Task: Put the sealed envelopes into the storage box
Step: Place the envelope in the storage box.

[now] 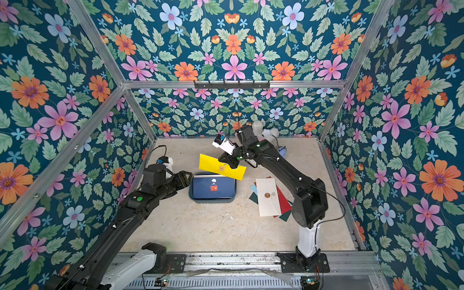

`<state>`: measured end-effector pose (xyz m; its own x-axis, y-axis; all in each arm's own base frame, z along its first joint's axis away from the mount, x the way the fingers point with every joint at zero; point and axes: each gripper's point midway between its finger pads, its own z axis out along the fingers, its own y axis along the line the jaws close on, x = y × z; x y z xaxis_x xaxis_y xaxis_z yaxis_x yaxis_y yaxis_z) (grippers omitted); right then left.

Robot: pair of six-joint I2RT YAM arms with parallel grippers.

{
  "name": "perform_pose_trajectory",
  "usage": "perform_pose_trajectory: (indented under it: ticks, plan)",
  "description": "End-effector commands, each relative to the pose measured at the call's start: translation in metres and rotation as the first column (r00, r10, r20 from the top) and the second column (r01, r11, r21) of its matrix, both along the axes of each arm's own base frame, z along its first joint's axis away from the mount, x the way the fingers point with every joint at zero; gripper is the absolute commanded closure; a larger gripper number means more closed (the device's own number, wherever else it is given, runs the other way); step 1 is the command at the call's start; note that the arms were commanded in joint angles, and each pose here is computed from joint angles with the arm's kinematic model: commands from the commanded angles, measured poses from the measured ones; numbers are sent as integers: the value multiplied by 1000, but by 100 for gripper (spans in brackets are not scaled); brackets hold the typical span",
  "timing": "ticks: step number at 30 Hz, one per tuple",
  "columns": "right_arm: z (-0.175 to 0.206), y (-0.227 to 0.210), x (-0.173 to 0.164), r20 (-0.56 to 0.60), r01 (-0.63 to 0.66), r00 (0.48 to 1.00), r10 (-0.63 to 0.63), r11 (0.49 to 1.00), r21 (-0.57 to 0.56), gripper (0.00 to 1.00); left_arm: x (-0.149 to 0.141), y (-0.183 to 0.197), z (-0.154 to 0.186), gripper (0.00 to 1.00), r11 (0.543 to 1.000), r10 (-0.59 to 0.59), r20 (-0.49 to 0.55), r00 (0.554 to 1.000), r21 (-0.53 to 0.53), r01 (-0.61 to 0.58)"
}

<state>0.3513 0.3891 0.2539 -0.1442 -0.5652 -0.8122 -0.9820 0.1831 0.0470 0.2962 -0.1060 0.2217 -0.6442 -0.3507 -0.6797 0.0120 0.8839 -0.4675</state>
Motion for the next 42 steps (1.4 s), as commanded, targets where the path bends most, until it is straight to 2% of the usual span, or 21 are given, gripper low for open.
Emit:
perform_pose_trajectory:
  ticks: [1, 7, 22, 26, 33, 42]
  plan:
    - [-22, 4, -15, -49, -112, 993, 108, 990, -83, 100, -8, 15, -6, 30, 997, 24, -17, 1000, 72, -22]
    - [-44, 30, -8, -83, -138, 988, 129, 985, -105, 100, -14, 21, -10, 29, 996, 29, -20, 999, 82, -27]
    - [-96, 48, -13, -112, -164, 983, 146, 971, -175, 100, -16, 22, -23, 29, 997, 33, -41, 999, 76, -30]
    - [-99, 55, -9, -104, -150, 986, 133, 972, -179, 100, -17, 23, -22, 29, 996, 37, -39, 999, 77, -34]
    - [-81, 62, -6, -58, -151, 988, 144, 979, -139, 100, -17, 23, -24, 28, 997, 36, -43, 998, 74, -33]
    - [-97, 61, -11, -83, -180, 982, 169, 970, -162, 100, -18, 21, -30, 27, 998, 29, -53, 998, 65, -26]
